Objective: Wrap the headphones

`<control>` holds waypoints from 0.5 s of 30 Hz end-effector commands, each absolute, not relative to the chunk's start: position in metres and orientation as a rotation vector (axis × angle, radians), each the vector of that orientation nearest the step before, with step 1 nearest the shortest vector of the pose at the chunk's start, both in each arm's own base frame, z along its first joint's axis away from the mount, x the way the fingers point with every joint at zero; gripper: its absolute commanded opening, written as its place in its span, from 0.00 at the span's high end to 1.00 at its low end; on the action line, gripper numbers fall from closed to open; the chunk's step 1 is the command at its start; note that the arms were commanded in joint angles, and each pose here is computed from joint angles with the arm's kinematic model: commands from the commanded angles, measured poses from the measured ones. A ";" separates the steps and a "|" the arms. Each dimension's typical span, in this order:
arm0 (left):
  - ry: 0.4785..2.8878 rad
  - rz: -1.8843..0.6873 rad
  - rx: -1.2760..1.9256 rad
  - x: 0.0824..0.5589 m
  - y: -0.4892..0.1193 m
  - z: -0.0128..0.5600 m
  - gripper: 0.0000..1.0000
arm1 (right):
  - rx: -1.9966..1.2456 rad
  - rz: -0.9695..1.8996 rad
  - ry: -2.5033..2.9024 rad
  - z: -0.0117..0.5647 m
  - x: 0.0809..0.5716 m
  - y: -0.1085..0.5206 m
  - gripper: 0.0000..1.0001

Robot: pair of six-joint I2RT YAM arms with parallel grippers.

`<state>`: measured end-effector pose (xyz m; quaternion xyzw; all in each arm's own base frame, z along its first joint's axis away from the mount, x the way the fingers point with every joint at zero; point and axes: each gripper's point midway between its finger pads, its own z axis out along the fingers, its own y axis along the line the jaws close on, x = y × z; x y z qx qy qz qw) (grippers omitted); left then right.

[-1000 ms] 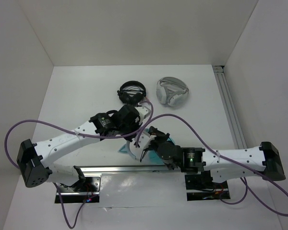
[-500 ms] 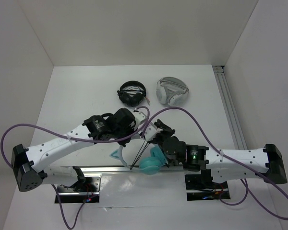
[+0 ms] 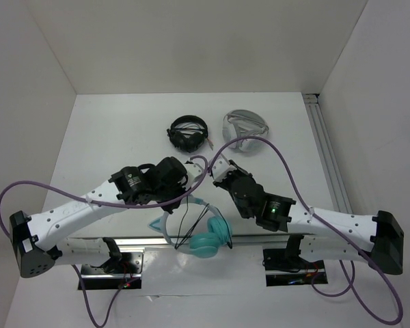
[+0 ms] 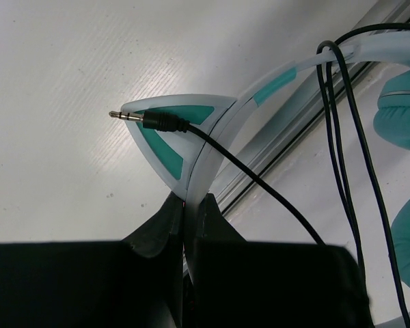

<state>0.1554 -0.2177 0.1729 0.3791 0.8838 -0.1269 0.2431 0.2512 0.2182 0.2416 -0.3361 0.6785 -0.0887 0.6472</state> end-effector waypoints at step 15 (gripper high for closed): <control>2.543 0.046 0.883 0.194 -0.197 0.158 1.00 | -0.518 0.019 1.636 0.262 0.292 0.205 0.54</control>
